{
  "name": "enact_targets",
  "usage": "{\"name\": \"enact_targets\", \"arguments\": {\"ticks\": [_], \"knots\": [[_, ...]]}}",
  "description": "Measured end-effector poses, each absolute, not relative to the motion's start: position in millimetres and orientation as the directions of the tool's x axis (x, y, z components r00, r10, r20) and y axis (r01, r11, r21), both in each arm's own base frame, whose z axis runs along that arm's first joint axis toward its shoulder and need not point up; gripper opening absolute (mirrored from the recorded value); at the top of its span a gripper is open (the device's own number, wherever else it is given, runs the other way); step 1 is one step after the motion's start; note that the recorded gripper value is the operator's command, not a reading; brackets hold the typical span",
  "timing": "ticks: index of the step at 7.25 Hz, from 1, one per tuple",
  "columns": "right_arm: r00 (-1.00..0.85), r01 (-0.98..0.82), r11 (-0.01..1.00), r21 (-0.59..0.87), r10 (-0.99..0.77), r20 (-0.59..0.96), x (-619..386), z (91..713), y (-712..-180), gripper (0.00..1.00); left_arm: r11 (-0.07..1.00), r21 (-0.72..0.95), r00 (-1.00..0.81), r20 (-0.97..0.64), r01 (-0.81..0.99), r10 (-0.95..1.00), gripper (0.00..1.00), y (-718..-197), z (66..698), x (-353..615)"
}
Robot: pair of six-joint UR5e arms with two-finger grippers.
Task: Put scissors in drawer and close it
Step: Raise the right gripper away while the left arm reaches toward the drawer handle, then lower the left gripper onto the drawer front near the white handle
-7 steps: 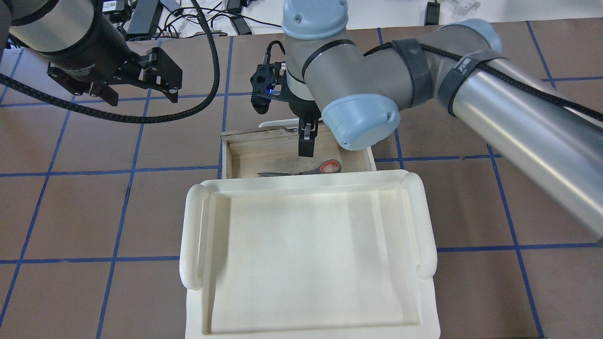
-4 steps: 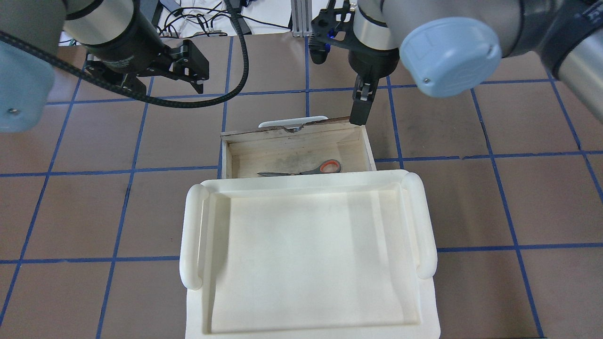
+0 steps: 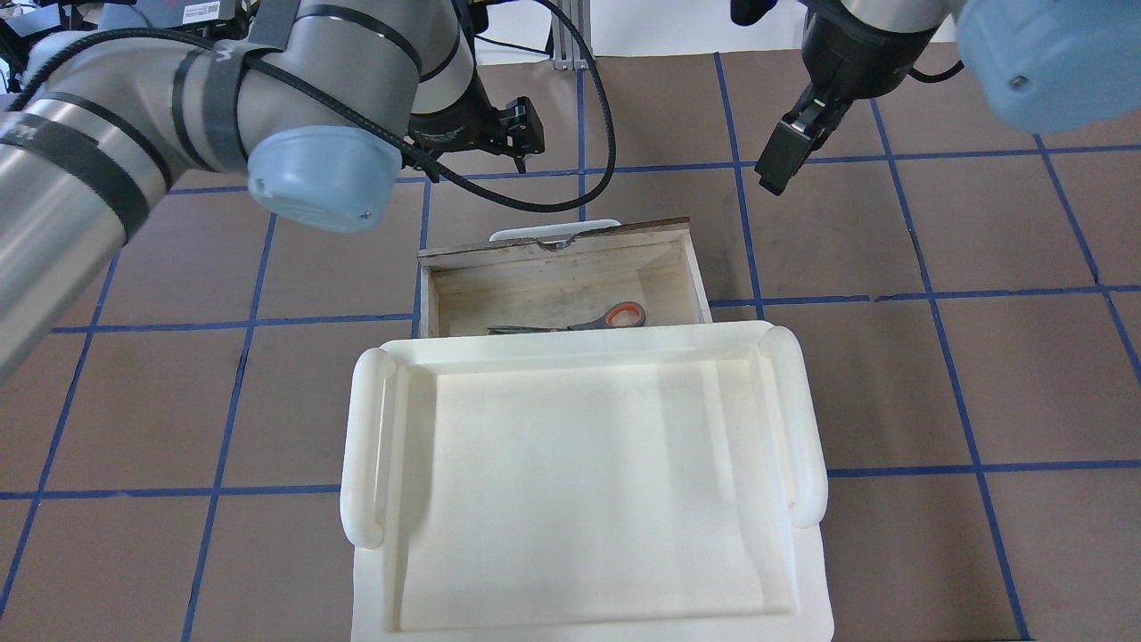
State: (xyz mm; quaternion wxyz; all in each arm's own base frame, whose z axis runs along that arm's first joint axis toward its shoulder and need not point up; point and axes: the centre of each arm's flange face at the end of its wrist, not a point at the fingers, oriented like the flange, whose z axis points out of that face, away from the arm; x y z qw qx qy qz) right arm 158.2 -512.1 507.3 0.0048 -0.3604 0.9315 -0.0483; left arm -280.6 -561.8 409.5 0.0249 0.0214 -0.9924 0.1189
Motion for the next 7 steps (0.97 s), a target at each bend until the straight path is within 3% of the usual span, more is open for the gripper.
{"name": "enact_targets", "arguments": {"ticks": [3, 5, 7], "knots": [[-0.948, -0.316, 0.946, -0.076, -0.318, -0.020, 153, 499, -499, 1.00, 0.970, -0.239, -0.999, 0.019, -0.034, -0.030, 1.00, -626, 358, -308], [-0.994, -0.103, 0.993, -0.062, -0.105, -0.032, 151, 496, -493, 1.00, 0.981, -0.188, -0.998, -0.018, -0.051, -0.055, 1.00, -647, 319, -320], [-0.998, -0.042, 0.997, -0.062, -0.044, -0.033, 151, 499, -489, 1.00, 0.985, -0.150, -0.996, -0.032, -0.079, -0.085, 1.00, -662, 290, -328]]}}
